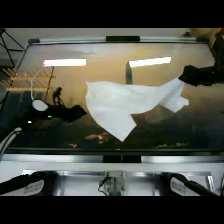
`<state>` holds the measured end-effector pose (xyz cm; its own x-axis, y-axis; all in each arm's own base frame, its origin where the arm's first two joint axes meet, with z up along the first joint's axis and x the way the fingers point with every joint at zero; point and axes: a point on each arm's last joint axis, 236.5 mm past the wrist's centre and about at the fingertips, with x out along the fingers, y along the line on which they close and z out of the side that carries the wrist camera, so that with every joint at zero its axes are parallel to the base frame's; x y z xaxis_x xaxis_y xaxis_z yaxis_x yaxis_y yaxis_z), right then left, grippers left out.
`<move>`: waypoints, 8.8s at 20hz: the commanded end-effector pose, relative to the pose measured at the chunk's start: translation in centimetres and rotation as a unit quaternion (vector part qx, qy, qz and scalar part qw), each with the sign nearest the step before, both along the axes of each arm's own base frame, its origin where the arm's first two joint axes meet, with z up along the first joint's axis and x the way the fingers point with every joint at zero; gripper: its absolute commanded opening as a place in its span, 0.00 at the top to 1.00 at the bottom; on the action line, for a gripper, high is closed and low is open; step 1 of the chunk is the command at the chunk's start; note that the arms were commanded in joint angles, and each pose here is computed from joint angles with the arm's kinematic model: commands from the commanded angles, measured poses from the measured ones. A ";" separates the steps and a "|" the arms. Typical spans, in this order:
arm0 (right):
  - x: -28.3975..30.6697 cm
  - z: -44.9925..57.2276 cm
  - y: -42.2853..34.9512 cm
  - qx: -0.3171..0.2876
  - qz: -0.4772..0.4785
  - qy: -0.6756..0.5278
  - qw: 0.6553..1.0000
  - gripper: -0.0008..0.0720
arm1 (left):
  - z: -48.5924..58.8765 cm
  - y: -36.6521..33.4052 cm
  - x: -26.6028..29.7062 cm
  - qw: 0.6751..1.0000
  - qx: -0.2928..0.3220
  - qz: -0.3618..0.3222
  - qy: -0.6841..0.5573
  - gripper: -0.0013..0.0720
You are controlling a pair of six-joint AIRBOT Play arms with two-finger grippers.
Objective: Fold the shirts.
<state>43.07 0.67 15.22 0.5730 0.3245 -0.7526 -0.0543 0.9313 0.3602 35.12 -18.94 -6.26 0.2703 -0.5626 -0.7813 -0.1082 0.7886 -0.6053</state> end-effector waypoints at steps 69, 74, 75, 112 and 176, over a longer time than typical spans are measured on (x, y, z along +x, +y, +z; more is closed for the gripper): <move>5.4 -21.3 -4.6 -0.050 -0.044 0.185 0.981 0.91 | 1.3 12.8 9.0 0.994 0.093 -0.048 0.006 0.94; 5.2 -23.4 -4.2 -0.048 -0.050 0.206 0.976 0.91 | -1.0 12.8 7.8 0.995 0.089 -0.034 0.035 0.94; 5.6 -23.4 -4.3 -0.049 -0.053 0.200 0.977 0.91 | -1.2 12.8 7.7 0.995 0.087 -0.029 0.041 0.94; -12.2 -19.3 -7.3 -0.048 -0.015 0.362 0.931 0.22 | -5.3 2.7 -14.7 0.992 -0.025 0.014 0.123 0.94; 8.6 -26.2 0.1 0.042 -0.034 0.157 0.986 0.23 | 11.7 9.1 14.6 0.995 -0.043 -0.031 -0.087 0.27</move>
